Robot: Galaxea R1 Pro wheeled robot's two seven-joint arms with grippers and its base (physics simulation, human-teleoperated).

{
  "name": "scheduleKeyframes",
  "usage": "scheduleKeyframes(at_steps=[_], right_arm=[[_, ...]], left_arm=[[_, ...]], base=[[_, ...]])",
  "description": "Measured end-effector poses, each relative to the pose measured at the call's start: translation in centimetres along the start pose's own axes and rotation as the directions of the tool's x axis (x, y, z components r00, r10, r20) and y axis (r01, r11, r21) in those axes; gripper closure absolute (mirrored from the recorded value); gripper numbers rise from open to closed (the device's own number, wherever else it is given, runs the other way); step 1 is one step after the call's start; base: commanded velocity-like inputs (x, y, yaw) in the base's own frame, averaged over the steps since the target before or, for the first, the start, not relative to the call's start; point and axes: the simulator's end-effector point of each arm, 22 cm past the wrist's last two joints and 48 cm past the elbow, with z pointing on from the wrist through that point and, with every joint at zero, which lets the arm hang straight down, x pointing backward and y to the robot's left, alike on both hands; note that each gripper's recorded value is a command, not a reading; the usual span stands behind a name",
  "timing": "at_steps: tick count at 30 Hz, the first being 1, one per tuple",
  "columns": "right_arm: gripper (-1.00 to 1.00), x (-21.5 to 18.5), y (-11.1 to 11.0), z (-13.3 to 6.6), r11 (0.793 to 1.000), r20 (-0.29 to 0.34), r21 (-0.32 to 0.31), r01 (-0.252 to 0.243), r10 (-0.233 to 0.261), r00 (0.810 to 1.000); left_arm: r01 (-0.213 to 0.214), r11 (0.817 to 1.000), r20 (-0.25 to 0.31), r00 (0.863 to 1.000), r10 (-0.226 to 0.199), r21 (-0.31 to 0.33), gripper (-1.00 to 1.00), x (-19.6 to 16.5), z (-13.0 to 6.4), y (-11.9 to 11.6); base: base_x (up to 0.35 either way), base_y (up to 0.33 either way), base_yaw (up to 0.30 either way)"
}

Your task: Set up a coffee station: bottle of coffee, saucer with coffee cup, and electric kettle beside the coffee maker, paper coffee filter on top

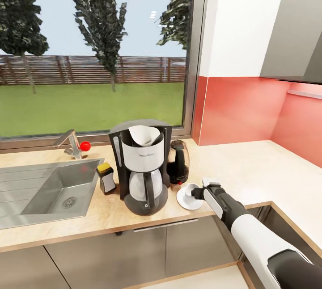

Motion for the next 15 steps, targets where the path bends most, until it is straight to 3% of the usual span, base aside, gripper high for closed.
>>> scheduleKeyframes(at_steps=[9,15], right_arm=[[-1.00,-0.5,0.3,-0.2,1.000,0.012,-0.007,0.000,0.000,1.000],[-1.00,-5.7,2.7,-2.7,0.998,0.133,-0.055,0.002,0.005,0.991]], left_arm=[[0.000,1.000,0.000,1.000,0.000,0.000,-1.00,0.0,0.0,0.0],[0.000,1.000,0.002,1.000,0.000,0.001,-1.00,0.0,0.0,0.0]], base=[[0.000,0.000,0.000],[0.000,0.000,0.000]])
